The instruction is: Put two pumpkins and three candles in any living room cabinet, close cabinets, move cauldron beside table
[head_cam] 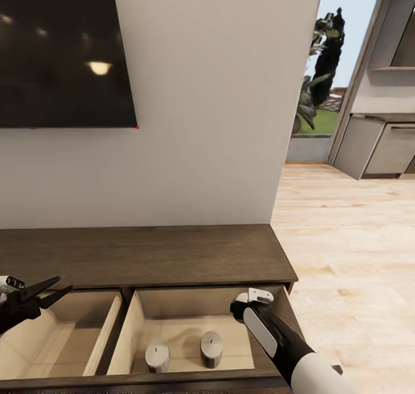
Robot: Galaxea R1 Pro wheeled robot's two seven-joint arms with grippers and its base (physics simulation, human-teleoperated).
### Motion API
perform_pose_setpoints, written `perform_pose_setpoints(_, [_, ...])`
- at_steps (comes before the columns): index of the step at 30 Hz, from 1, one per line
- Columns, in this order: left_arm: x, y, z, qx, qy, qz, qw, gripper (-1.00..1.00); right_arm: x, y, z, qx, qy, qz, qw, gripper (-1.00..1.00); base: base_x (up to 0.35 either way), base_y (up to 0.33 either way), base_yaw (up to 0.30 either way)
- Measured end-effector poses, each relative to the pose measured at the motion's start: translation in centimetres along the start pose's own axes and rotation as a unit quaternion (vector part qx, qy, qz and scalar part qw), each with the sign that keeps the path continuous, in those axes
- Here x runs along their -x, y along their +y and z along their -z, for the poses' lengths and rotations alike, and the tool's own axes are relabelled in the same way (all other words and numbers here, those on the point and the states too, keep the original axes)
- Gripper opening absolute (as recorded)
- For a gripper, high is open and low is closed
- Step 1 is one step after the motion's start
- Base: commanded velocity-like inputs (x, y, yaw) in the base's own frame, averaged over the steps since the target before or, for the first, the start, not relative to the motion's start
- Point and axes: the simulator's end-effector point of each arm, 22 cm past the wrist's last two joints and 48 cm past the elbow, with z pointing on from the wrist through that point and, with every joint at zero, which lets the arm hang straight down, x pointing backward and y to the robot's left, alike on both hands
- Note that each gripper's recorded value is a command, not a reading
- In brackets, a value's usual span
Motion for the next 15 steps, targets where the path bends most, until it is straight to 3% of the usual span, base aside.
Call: perform_pose_setpoints(15, [-2.0, 2.7, 0.7, -0.001, 0.0, 0.001, 1.0, 1.0, -2.3, -0.3, -2.3, 0.002, 0.001, 0.001, 1.0, -1.0, 0.0, 0.0, 0.0])
